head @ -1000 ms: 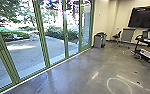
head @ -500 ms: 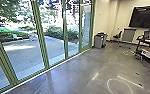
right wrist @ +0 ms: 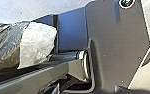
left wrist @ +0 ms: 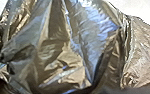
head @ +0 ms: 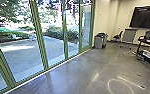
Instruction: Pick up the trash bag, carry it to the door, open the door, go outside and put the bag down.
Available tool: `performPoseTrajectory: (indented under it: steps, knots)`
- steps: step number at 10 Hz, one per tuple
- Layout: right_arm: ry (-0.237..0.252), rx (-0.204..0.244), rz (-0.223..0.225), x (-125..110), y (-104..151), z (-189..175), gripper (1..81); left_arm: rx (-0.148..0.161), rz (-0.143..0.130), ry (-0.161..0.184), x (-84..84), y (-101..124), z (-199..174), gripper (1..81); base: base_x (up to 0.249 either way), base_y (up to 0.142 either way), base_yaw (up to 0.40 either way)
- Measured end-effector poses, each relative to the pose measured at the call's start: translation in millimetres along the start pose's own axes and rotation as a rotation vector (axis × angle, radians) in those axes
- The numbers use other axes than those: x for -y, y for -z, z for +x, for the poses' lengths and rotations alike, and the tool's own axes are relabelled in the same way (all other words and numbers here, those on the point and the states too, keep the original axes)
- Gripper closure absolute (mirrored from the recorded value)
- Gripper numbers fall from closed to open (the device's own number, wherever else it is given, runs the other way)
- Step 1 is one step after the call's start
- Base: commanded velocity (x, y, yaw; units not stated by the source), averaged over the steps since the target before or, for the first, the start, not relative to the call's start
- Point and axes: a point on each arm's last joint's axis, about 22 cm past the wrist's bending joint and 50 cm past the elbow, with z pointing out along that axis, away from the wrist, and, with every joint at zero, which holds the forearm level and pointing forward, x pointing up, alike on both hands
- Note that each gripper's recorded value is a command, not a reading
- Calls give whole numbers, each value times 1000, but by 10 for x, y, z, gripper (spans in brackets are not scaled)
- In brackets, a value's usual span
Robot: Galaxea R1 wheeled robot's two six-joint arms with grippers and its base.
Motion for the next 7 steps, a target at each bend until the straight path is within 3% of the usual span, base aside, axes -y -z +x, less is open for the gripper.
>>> performPoseTrajectory:
  steps: [5, 7]
  knots:
    - [0, 0, 0, 0, 0, 0, 10, 0, 0, 0, 0, 0, 4, 811, 140, 0, 0]
    - [0, 0, 0, 3, -1, -4, 10, 0, 0, 0, 3, 1, -5, 811, 144, -65, 0]
